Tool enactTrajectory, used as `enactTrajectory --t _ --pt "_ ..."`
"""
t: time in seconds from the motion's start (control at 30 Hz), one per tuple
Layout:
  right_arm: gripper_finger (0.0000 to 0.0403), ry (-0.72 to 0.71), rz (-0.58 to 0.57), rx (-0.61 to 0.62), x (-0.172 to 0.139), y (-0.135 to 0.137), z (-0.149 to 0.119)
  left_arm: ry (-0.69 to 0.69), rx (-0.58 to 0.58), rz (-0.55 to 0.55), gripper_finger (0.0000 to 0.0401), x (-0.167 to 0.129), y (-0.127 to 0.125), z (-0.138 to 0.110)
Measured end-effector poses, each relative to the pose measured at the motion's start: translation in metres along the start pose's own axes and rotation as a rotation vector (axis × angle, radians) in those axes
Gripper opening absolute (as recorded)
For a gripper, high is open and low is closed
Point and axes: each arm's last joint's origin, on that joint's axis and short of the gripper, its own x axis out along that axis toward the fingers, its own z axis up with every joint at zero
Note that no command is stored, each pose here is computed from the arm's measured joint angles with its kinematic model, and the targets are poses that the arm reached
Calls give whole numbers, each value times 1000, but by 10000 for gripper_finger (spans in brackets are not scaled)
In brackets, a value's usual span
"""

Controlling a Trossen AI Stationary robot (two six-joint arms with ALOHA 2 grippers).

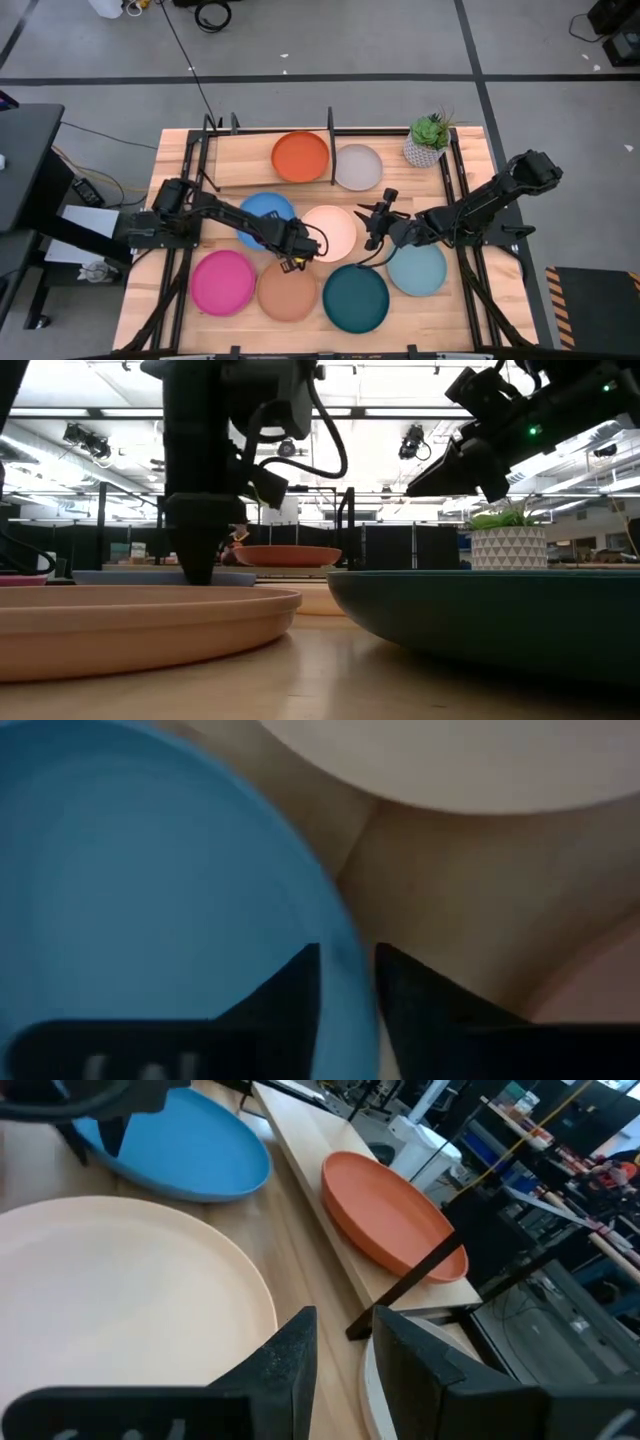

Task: Place and stack plates onto a shelf
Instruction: Stack the blue plate on top of the orange plate

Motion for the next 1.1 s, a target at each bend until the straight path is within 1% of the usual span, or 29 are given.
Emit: enactTrajectory --t 0.1,0.13,0.17,0.3,0.4,0.5,0.63,0.7,0.77,0.9,0.97,1.1 --pt "107 0 4 4 1 0 0 32 27 -6 33 -9 3 0" --pt "107 1 4 4 1 0 0 52 34 -18 19 -13 4 0" --pt "107 2 4 5 1 0 0 59 47 -30 14 -17 4 1" --pt "107 3 6 13 1 0 -1 76 60 -145 17 -55 8 7" --pt "107 3 16 13 0 0 -3 50 68 -190 16 -88 14 12" --pt "107 0 20 18 0 0 -4 -22 109 -177 15 -123 23 17" --pt "107 -2 21 23 0 0 -6 -123 197 -89 14 -148 37 28" --pt "107 -3 22 25 0 0 -6 -162 273 -40 14 -149 45 35" --pt "107 -4 22 26 0 0 -5 -162 356 -5 14 -145 54 42" --pt "107 -3 22 32 0 0 -6 -137 515 38 13 -121 72 56" --pt "107 -3 27 34 0 0 -6 -122 557 55 13 -106 83 62" --pt "107 -2 32 37 0 1 -6 -88 580 84 13 -77 111 73"
